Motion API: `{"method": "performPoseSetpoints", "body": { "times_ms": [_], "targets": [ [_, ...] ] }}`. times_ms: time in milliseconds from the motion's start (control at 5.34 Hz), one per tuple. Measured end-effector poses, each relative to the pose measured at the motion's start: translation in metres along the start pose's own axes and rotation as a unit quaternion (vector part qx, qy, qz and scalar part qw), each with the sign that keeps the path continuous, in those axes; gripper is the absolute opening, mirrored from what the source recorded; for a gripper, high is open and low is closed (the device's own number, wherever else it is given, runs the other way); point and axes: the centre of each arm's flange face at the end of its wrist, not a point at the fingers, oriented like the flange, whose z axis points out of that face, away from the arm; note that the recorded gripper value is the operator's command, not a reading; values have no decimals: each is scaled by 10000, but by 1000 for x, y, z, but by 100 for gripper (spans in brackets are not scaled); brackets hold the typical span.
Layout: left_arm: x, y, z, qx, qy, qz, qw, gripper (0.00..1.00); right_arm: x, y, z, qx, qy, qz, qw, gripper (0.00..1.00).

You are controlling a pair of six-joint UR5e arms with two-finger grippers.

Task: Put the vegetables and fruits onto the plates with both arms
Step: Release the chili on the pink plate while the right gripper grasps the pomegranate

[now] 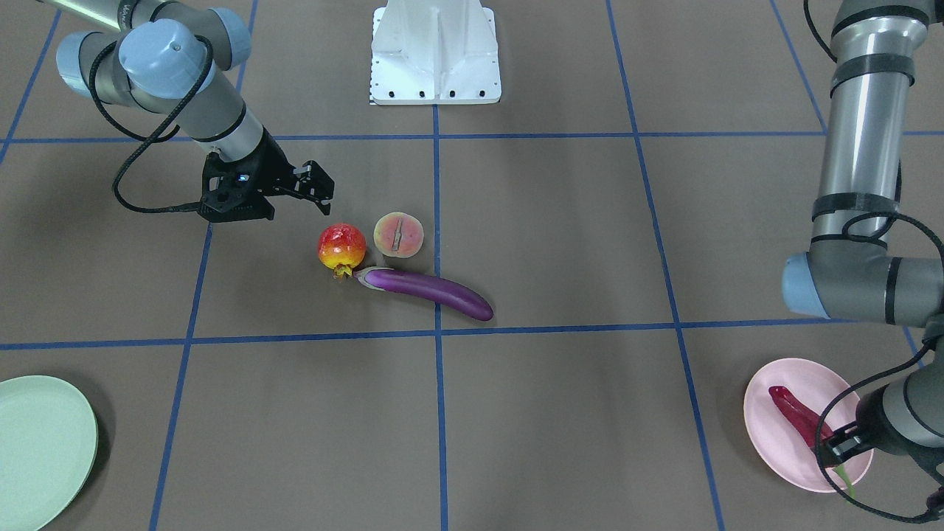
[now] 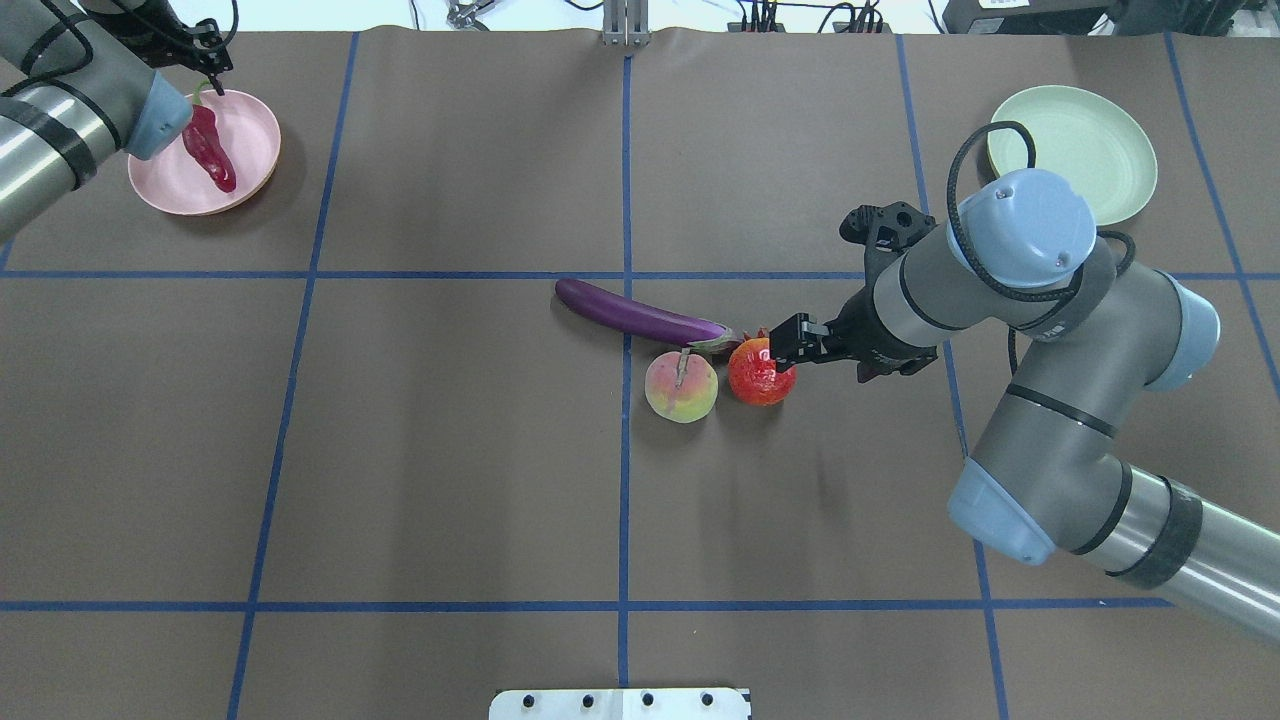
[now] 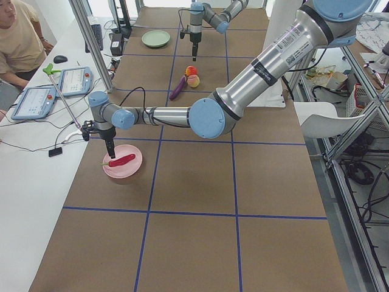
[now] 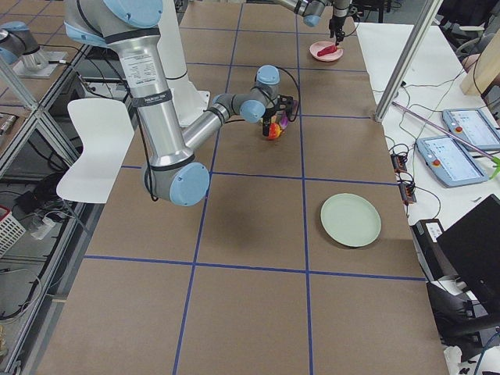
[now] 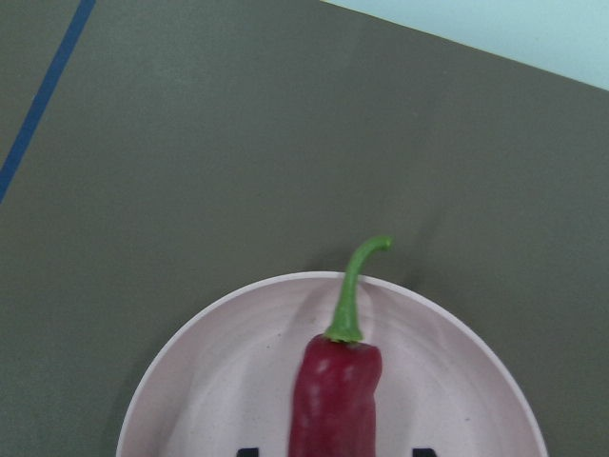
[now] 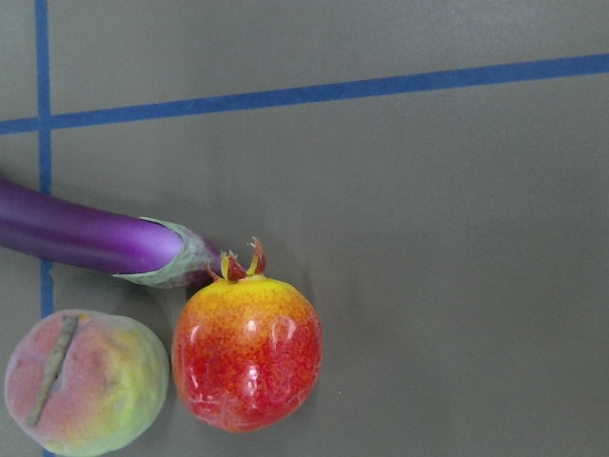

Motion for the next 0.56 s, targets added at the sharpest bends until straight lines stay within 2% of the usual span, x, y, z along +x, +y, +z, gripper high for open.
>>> {"method": "performPoseSetpoints", "body": {
  "times_ms": [187, 561],
  "targets": [
    [14, 8, -7, 44, 93, 102, 9999, 100, -11, 4, 8, 85, -76, 84, 9999, 100],
    [30, 19, -12, 62, 169, 201, 9996, 100, -22, -1, 34, 218, -554, 324, 9977, 100]
  ]
}}
